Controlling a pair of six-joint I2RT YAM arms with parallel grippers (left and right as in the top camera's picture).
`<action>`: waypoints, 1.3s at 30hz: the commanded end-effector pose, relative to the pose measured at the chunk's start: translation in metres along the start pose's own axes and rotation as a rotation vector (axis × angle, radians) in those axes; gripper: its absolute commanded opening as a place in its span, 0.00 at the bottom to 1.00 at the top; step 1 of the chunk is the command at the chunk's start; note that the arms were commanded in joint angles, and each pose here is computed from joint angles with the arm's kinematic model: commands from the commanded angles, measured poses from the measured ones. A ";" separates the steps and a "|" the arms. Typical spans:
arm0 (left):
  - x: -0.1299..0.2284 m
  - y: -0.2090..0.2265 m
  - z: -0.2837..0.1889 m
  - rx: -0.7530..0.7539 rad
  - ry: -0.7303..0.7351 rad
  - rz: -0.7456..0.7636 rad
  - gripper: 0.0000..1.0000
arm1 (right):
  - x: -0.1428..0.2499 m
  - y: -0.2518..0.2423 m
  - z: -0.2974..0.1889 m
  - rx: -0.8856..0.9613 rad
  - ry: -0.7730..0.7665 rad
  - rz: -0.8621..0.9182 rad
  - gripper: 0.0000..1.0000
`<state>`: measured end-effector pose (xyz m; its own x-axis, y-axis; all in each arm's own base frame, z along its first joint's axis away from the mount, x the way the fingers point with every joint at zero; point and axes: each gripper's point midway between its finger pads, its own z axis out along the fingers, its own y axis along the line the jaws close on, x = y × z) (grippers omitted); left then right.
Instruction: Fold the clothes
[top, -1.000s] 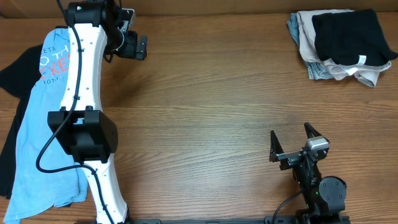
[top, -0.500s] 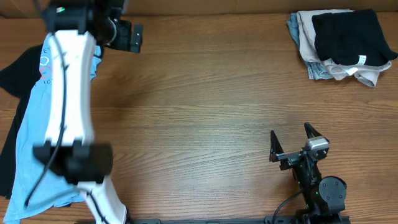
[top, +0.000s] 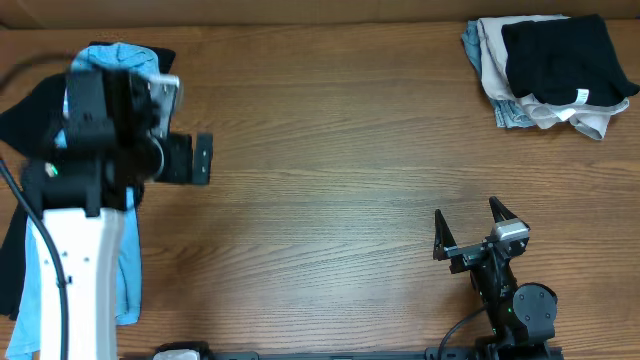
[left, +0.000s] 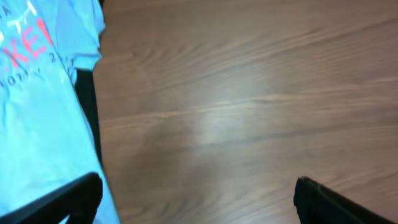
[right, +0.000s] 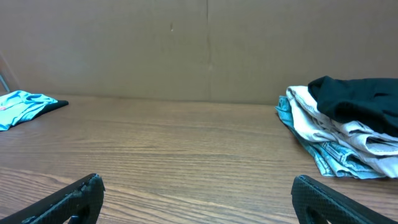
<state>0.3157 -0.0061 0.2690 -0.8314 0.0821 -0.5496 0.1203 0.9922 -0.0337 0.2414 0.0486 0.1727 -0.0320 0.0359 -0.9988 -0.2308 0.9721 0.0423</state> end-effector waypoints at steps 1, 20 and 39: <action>0.023 -0.003 0.006 0.022 -0.096 -0.028 1.00 | 0.001 -0.002 0.000 0.012 -0.007 -0.004 1.00; 0.078 -0.016 0.023 -0.023 -0.883 0.089 1.00 | 0.001 -0.002 0.000 0.012 -0.007 -0.004 1.00; 0.102 -0.009 0.036 -0.084 -1.015 0.089 1.00 | 0.001 -0.002 0.000 0.012 -0.007 -0.004 1.00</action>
<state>0.2516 -0.0152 0.1864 0.0460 0.0819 -0.9956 0.1138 0.9897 0.0867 0.2413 0.0486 0.1733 -0.0294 0.0362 -0.9989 -0.2309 0.9721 0.0420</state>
